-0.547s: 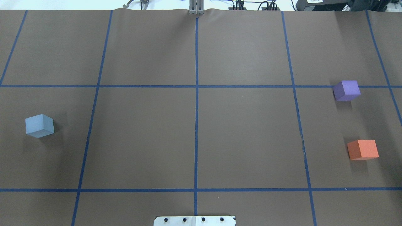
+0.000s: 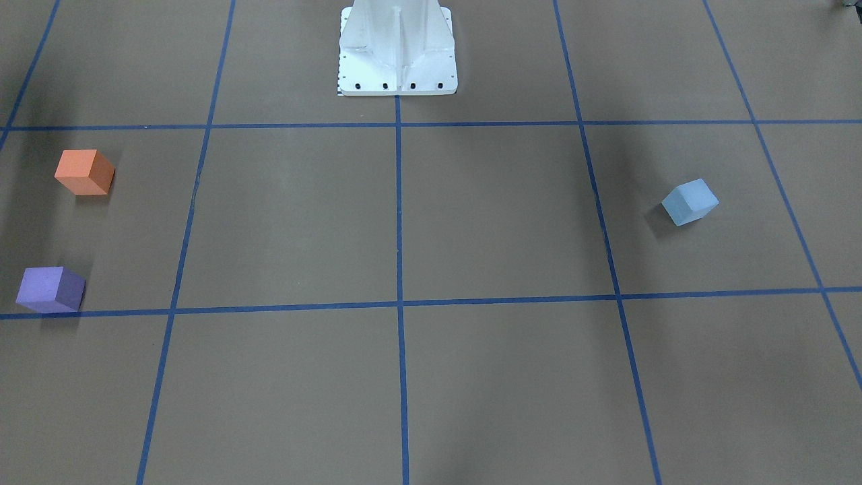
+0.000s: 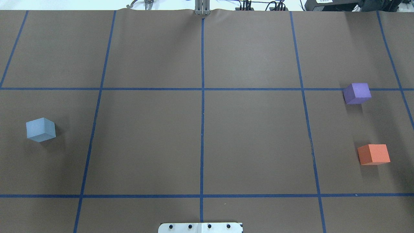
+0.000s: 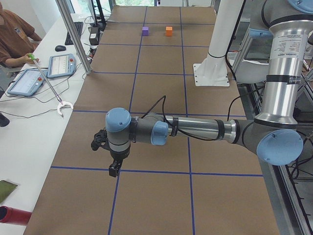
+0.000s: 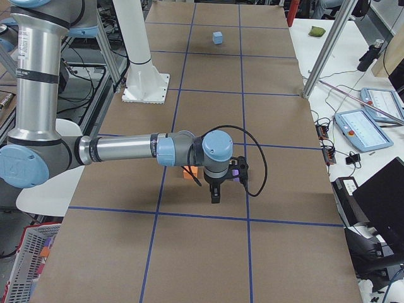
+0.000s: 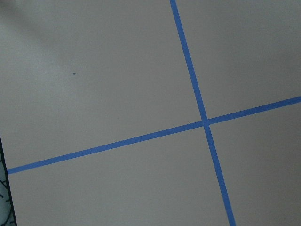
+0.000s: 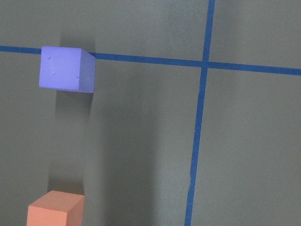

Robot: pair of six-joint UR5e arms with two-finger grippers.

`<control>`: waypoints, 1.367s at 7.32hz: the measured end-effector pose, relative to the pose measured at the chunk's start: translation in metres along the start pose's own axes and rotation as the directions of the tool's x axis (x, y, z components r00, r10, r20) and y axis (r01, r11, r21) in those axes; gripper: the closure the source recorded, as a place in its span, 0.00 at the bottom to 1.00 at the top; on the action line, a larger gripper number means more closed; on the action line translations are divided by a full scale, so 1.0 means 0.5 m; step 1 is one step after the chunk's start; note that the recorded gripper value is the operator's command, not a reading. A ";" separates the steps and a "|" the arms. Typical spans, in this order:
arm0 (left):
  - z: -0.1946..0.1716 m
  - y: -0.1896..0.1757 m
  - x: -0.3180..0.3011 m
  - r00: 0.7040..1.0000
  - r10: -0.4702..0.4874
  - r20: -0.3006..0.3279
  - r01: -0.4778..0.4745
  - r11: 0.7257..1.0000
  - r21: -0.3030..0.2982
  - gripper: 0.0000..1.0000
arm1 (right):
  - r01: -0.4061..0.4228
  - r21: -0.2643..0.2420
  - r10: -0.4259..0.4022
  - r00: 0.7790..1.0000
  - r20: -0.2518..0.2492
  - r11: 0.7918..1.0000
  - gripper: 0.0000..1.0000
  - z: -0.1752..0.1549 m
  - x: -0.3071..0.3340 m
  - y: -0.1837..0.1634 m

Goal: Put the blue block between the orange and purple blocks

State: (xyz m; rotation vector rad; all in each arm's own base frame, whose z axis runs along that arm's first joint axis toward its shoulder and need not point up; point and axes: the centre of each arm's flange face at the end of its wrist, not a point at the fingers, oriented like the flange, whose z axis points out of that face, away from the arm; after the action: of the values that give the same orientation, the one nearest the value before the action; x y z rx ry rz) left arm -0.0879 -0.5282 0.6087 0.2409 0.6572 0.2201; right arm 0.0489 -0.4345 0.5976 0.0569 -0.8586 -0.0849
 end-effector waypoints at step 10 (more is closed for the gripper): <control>0.208 0.019 0.563 0.769 -0.610 -0.190 0.610 0.790 -0.067 0.00 | -0.006 0.037 0.006 1.000 -0.016 0.999 0.00 -0.033 -0.034 -0.031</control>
State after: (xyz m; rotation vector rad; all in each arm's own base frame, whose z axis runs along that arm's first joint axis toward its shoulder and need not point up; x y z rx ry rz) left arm 0.1927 -0.4570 0.5293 -0.0108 0.9059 -0.3947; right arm 0.0497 -0.4481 0.5729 0.0897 -0.8438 -0.0626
